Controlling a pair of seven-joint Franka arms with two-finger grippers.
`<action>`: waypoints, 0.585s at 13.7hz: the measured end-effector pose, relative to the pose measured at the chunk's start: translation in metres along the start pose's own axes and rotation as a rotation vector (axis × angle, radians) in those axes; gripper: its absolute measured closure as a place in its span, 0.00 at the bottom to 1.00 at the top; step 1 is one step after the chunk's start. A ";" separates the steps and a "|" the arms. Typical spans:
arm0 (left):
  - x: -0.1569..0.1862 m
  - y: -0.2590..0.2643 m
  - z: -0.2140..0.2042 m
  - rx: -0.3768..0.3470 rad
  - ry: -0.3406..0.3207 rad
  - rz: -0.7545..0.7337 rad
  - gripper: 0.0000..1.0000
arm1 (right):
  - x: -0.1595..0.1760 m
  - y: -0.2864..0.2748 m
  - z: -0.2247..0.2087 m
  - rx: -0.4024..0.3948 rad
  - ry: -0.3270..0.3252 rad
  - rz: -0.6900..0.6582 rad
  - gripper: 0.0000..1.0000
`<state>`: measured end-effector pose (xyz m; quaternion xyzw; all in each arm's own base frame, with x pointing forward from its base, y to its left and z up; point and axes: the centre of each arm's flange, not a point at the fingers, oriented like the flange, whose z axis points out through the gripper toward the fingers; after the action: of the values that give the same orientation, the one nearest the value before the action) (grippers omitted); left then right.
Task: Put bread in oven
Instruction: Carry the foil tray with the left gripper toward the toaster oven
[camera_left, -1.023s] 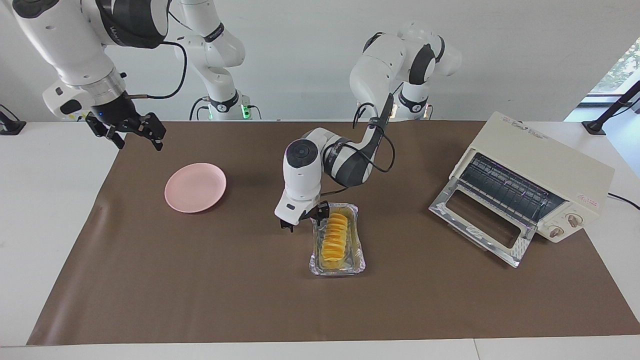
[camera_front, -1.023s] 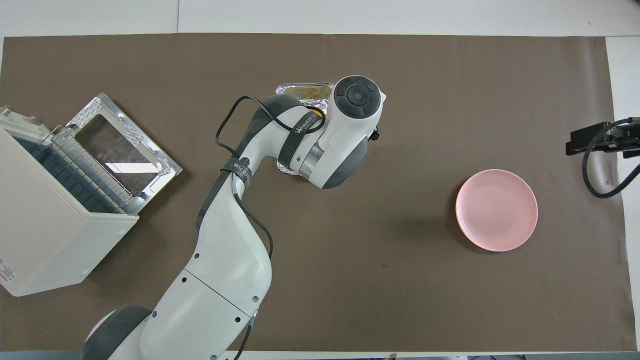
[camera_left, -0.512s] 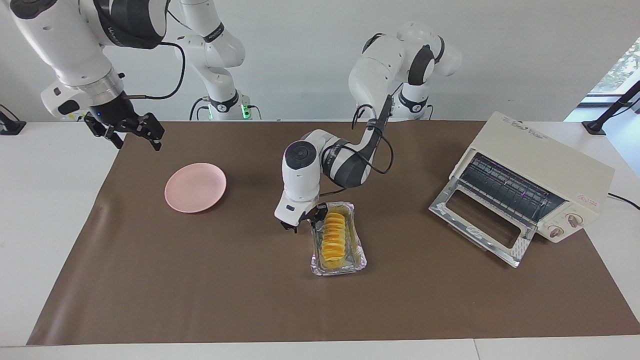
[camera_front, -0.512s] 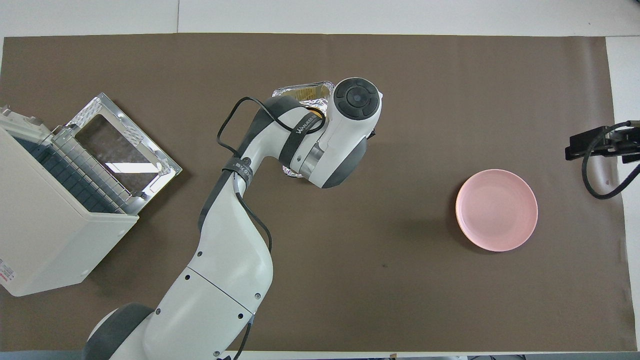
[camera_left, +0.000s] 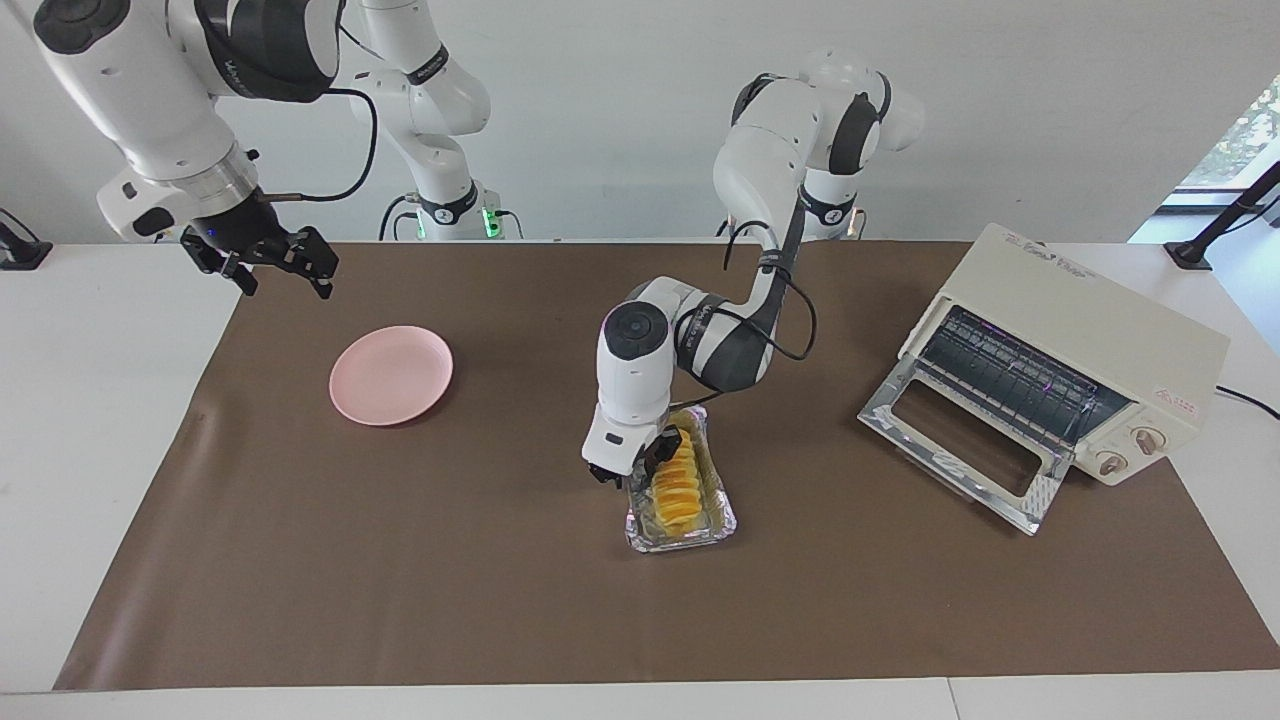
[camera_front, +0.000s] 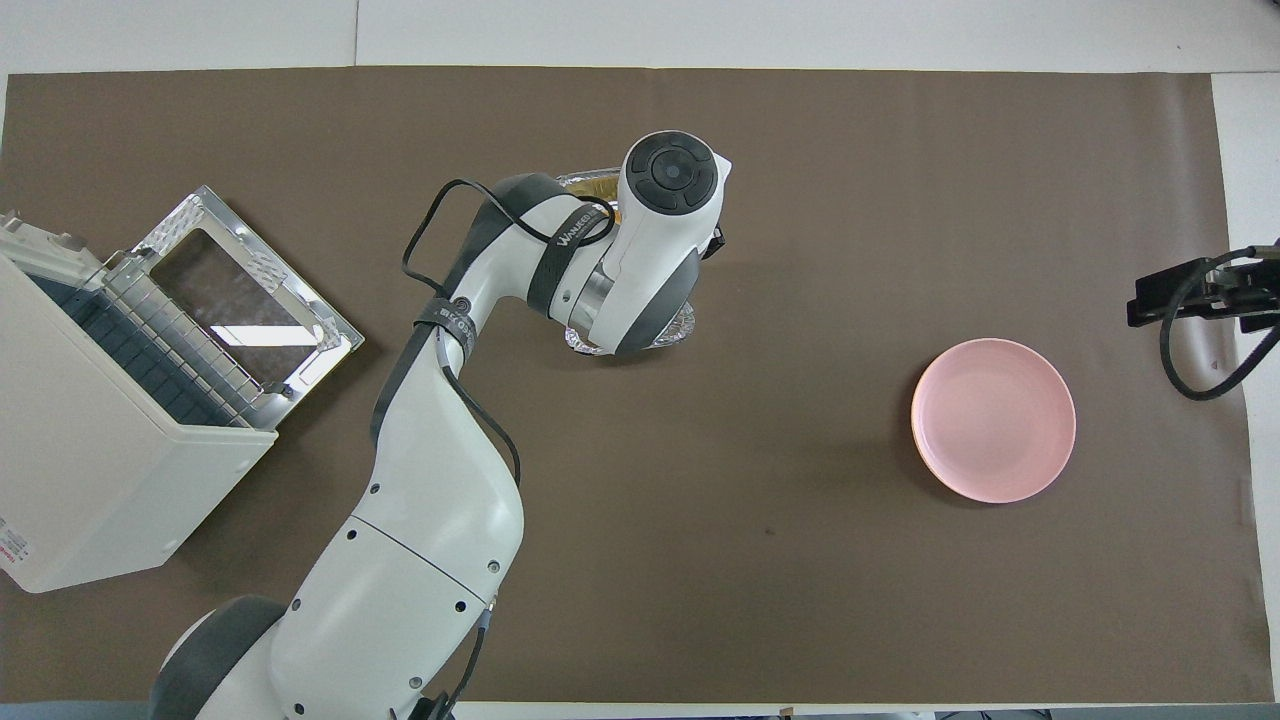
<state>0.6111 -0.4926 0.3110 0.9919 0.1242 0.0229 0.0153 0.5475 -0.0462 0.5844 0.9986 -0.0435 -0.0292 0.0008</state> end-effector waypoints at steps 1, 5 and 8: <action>-0.002 0.002 0.000 -0.003 0.001 0.001 0.57 | 0.000 -0.001 0.001 0.000 -0.002 0.006 0.00; -0.003 0.004 -0.001 -0.014 0.006 -0.016 0.93 | -0.001 -0.002 0.001 0.000 -0.003 0.004 0.00; -0.002 0.003 -0.001 -0.012 -0.003 -0.042 0.98 | -0.002 -0.002 -0.001 0.000 0.001 0.004 0.00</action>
<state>0.6096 -0.4957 0.3120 0.9890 0.1448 0.0217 0.0220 0.5462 -0.0437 0.5851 0.9986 -0.0454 -0.0288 0.0010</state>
